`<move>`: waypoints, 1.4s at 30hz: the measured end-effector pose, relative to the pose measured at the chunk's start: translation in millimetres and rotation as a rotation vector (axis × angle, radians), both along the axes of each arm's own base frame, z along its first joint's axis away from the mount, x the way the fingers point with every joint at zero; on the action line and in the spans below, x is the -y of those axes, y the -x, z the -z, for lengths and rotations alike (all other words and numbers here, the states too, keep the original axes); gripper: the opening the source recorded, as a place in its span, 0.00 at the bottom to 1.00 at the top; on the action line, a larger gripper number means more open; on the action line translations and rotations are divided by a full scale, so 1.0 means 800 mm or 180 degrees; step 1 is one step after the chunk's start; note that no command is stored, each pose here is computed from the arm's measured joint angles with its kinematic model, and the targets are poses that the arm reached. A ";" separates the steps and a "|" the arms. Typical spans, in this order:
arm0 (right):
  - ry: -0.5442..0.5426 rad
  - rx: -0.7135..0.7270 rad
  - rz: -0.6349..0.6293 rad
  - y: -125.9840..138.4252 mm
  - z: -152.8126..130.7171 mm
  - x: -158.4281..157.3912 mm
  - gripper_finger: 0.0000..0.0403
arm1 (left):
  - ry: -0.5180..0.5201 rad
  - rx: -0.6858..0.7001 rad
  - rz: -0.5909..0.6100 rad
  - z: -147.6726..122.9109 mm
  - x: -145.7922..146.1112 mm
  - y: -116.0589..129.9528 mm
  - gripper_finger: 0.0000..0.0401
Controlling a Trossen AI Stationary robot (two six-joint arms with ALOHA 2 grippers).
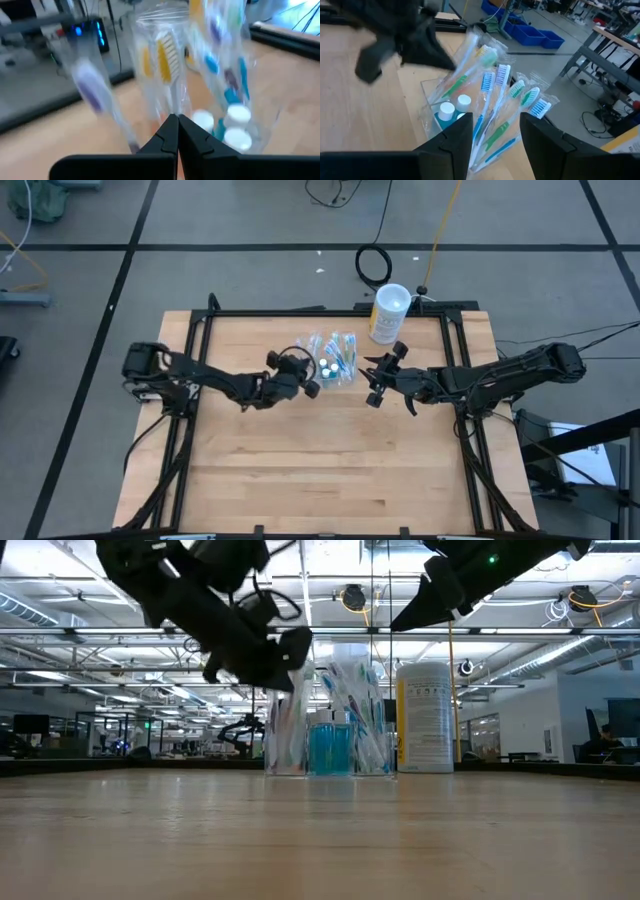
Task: Pick & Place toothbrushing station
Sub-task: Put the orange toothbrush into transparent organizer, then return to Home Position
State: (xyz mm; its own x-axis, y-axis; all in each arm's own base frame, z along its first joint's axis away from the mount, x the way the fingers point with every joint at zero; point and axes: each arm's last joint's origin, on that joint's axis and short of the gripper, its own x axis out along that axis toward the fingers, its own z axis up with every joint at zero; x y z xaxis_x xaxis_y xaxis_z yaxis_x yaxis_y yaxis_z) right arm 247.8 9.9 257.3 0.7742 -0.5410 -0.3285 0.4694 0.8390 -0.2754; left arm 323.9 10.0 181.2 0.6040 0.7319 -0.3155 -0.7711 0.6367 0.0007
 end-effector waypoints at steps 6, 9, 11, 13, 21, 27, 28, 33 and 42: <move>-0.0033 0.0020 0.0014 0.000 0.000 0.000 0.39 | 0.0218 -0.0046 -0.0118 0.039 0.000 -0.008 0.01; -0.0080 0.0031 0.0035 0.000 0.001 0.000 0.39 | 0.0229 -0.0036 -0.0130 0.042 0.000 -0.009 0.02; -0.0080 0.0027 0.0036 0.000 0.001 0.000 0.39 | 0.0201 -0.0049 -0.0111 0.038 0.000 -0.009 0.03; -0.0075 0.0025 0.0034 0.000 0.001 0.000 0.39 | 0.0147 -0.0093 -0.0053 0.032 0.000 -0.007 0.06; -0.0063 -0.0041 0.0032 0.001 0.003 0.000 0.39 | 0.0012 -0.0150 0.0082 -0.009 0.002 0.009 0.25; -0.0052 -0.0284 0.0041 0.006 0.011 0.000 0.39 | 0.0161 -0.0192 0.0267 -0.051 0.002 0.041 0.34; -0.0048 -0.0310 0.0032 0.007 0.012 0.000 0.39 | 0.0184 -0.0225 0.0321 -0.058 0.003 0.048 0.35; -0.0116 -0.0284 -0.0251 0.025 -0.002 -0.013 0.36 | 0.0307 -0.0267 0.0568 -0.095 0.004 0.089 0.32; -0.0586 -0.0070 -0.1356 0.095 -0.016 -0.032 0.04 | 0.0030 -0.0252 0.1398 -0.150 0.015 0.186 0.07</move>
